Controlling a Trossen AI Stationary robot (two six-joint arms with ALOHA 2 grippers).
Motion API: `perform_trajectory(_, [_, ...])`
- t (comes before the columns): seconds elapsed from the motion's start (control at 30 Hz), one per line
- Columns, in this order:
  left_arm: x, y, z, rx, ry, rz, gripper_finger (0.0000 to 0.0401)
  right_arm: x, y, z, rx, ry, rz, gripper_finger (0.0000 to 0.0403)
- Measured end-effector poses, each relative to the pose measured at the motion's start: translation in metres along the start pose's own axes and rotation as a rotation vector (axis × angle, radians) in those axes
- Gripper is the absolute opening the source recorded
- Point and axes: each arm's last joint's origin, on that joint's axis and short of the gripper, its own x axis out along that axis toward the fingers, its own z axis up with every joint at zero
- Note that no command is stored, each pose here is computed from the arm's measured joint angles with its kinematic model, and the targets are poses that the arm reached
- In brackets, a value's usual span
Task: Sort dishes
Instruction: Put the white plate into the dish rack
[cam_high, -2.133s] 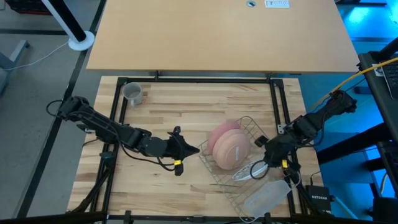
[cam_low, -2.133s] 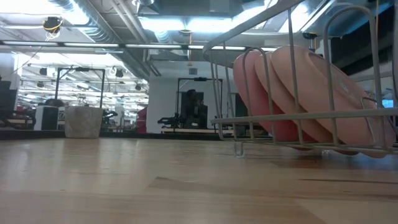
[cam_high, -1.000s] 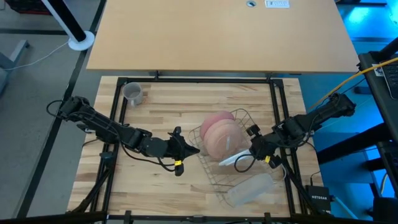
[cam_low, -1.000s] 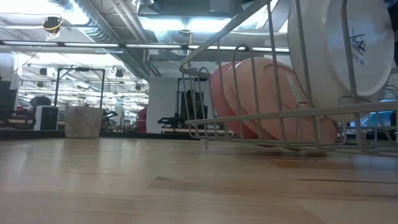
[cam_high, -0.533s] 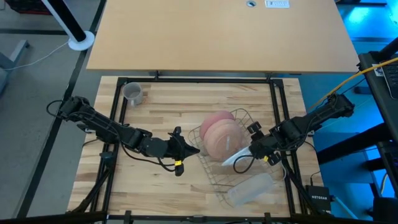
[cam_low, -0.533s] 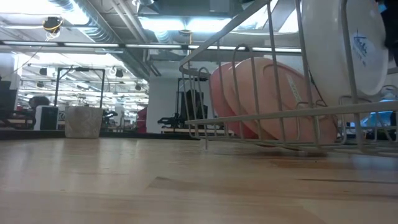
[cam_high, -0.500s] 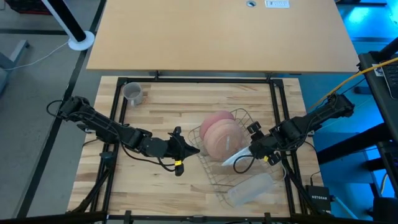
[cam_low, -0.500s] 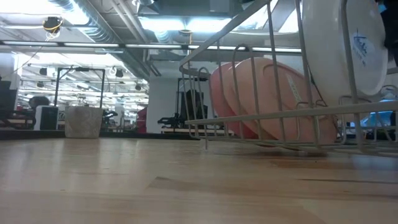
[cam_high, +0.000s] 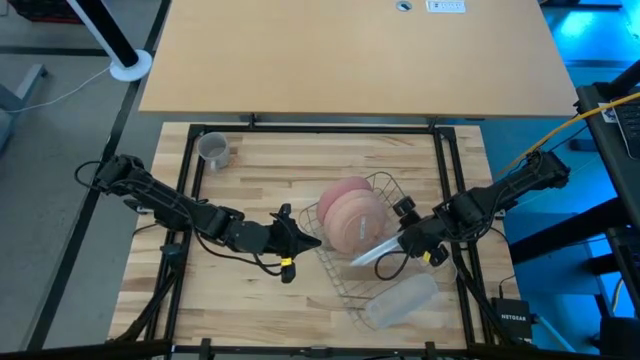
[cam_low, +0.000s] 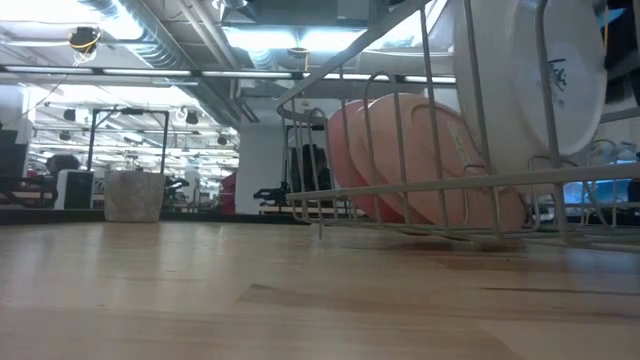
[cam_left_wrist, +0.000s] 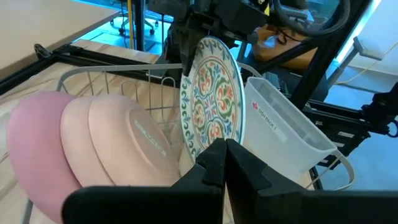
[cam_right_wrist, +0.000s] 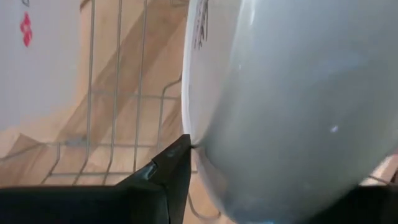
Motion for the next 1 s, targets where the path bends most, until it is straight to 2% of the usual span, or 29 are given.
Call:
perform_trajectory(0.1, [-0.001,-0.002,0.001,-0.01,-0.017,-0.011,0.0,0.0,0.0,-0.001,-0.002,0.008,-0.006,0.0159])
perform_trajectory(0.2, [0.006,-0.011,0.007,-0.043,-0.134,-0.061,0.0,0.0,0.0,0.001,0.001,-0.006,-0.012,0.0159])
perform_trajectory(0.3, [0.019,-0.021,0.003,-0.003,-0.231,-0.098,0.0,0.0,0.0,0.001,0.001,-0.005,-0.013,0.0159])
perform_trajectory(0.43, [0.04,-0.024,-0.014,0.04,-0.239,-0.089,0.0,0.0,0.0,0.001,0.001,-0.005,-0.013,0.0159])
perform_trajectory(0.6, [0.065,-0.016,-0.031,-0.006,-0.226,-0.058,0.0006,0.0,0.0,0.0,0.001,-0.005,-0.014,0.0159])
perform_trajectory(0.8, [0.081,-0.005,-0.037,-0.027,-0.251,-0.031,0.0068,0.0,0.0,0.0,0.001,-0.005,-0.014,0.0159])
perform_trajectory(1.0, [0.086,-0.002,-0.039,-0.088,-0.219,-0.107,0.0124,0.0,-0.001,0.001,0.003,-0.015,-0.017,0.0159])
